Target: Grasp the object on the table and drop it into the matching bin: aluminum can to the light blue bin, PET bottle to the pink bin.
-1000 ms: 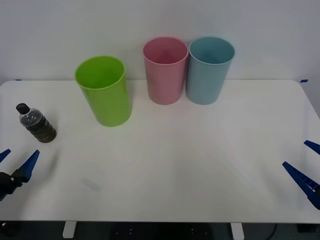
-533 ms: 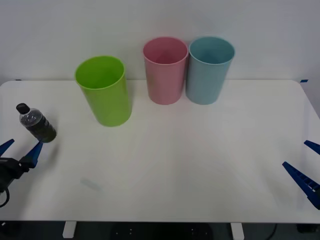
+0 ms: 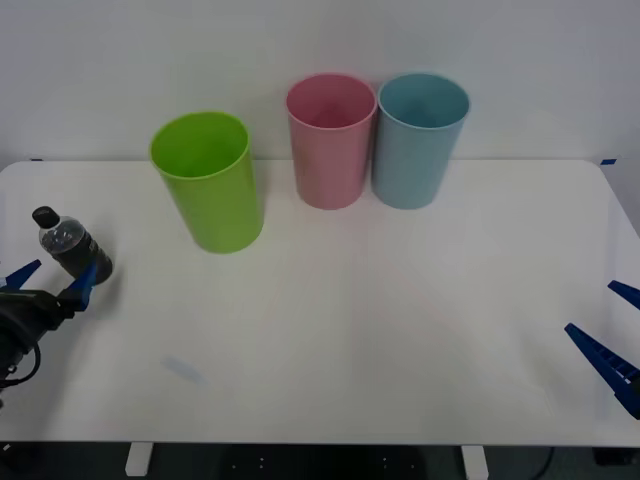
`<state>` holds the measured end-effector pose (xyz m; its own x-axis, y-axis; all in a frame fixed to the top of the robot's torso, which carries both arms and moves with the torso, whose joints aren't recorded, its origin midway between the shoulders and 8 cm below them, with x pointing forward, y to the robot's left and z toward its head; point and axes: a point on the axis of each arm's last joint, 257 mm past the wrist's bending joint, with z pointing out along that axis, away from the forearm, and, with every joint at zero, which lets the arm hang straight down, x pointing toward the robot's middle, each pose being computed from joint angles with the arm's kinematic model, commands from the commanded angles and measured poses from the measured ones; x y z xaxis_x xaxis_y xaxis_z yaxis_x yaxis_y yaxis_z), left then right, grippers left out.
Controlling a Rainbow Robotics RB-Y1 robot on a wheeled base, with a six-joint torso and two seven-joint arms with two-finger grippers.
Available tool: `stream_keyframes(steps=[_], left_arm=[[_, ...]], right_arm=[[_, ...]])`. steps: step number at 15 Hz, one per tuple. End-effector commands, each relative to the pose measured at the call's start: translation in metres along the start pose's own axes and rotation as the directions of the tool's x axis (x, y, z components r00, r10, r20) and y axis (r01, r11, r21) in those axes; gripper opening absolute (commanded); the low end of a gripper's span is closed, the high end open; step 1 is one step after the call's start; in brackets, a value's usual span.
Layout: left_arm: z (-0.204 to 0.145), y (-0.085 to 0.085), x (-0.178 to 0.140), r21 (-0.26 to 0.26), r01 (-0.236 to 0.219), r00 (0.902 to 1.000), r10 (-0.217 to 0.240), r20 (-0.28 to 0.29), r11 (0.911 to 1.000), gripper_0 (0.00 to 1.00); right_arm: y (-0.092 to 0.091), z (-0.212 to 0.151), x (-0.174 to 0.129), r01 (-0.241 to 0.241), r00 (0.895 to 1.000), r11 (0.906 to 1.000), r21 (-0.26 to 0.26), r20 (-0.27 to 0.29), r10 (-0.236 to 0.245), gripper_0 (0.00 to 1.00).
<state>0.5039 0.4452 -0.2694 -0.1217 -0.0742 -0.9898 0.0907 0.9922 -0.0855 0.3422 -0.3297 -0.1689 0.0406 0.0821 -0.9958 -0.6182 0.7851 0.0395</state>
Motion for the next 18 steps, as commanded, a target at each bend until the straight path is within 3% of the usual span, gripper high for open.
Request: stream_keyframes(steps=[1, 11, 18], left_arm=[[0.012, 0.004, -0.002, -0.017, -0.006, 1.0000, 0.006, -0.002, 0.9998, 1.00], [0.055, 0.006, -0.007, -0.053, -0.039, 0.9988, 0.037, -0.033, 0.9978, 1.00], [0.060, 0.002, -0.009, -0.046, -0.047, 0.9983, 0.045, -0.036, 0.9978, 1.00]], right_arm=[[0.000, 0.000, 0.000, 0.000, 1.000, 1.0000, 0.000, 0.000, 0.000, 1.00], [0.000, 0.000, 0.000, 0.000, 1.000, 1.0000, 0.000, 0.000, 0.000, 1.00], [0.000, 0.000, 0.000, 0.000, 1.000, 1.0000, 0.000, 0.000, 0.000, 1.00]])
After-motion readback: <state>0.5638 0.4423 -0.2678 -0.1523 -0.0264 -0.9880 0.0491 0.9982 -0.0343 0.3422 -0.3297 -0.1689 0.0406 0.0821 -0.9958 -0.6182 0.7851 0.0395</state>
